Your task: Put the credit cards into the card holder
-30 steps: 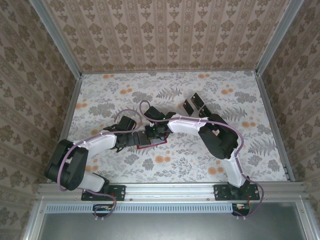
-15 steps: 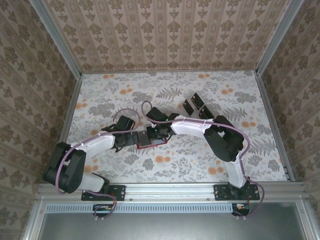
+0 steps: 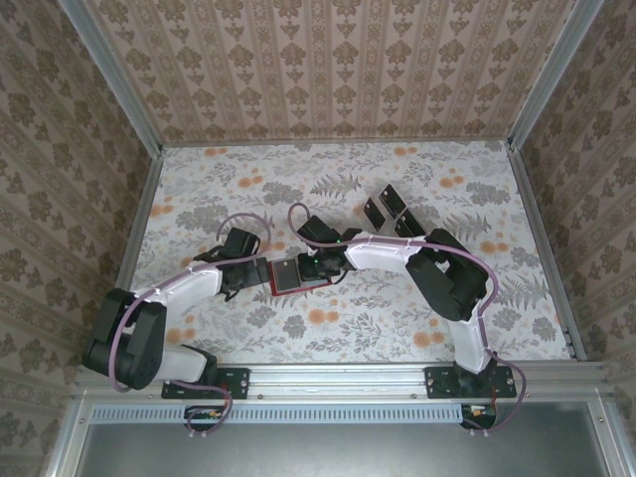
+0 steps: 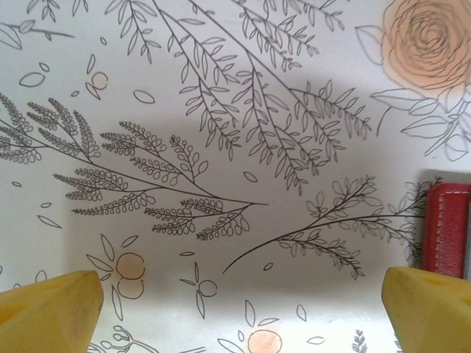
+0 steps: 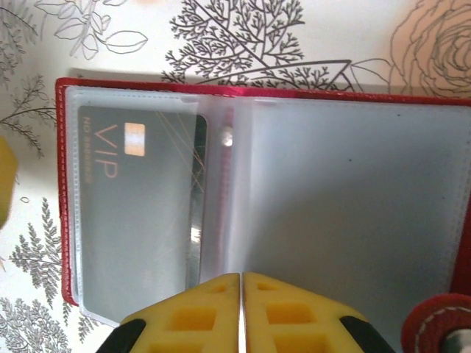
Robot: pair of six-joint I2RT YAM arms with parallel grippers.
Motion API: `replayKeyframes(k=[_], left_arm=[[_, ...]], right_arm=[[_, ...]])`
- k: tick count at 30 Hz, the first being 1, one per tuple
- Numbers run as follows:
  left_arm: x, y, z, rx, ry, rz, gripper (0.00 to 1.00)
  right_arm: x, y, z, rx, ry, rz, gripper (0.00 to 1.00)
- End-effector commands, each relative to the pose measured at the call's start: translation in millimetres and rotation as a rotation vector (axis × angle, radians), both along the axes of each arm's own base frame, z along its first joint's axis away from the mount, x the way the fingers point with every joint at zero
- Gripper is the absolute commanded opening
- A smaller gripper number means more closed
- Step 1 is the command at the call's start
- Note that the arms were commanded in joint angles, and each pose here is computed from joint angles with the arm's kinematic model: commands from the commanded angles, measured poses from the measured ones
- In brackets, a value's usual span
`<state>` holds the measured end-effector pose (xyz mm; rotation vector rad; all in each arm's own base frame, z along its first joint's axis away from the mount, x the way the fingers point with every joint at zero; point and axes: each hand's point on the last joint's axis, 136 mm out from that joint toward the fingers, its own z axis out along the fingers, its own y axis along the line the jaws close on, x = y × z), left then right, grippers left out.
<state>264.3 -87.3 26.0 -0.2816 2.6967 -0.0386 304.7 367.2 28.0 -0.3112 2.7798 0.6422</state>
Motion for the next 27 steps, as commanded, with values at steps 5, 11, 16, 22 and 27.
replayKeyframes(k=[5, 11, 16, 22, 27], left_arm=[[-2.0, -1.9, -7.2, -0.004, 0.016, -0.026, 1.00], [6.5, -11.0, 16.5, -0.053, -0.069, -0.072, 1.00], [11.0, -18.0, 38.3, -0.108, -0.135, -0.086, 1.00], [12.3, -23.9, 42.0, -0.168, -0.146, -0.061, 1.00], [10.3, -21.0, 39.1, -0.185, -0.141, -0.011, 1.00]], right_arm=[[-9.3, 17.8, 0.4, 0.045, 0.034, 0.019, 0.12], [-5.2, 5.0, 37.8, 0.061, -0.051, -0.002, 0.17], [-3.4, -22.9, 57.6, -0.021, -0.128, -0.011, 0.45], [4.2, -41.8, 49.2, -0.178, -0.179, 0.023, 0.57], [9.0, -46.7, 35.9, -0.334, -0.221, 0.075, 0.59]])
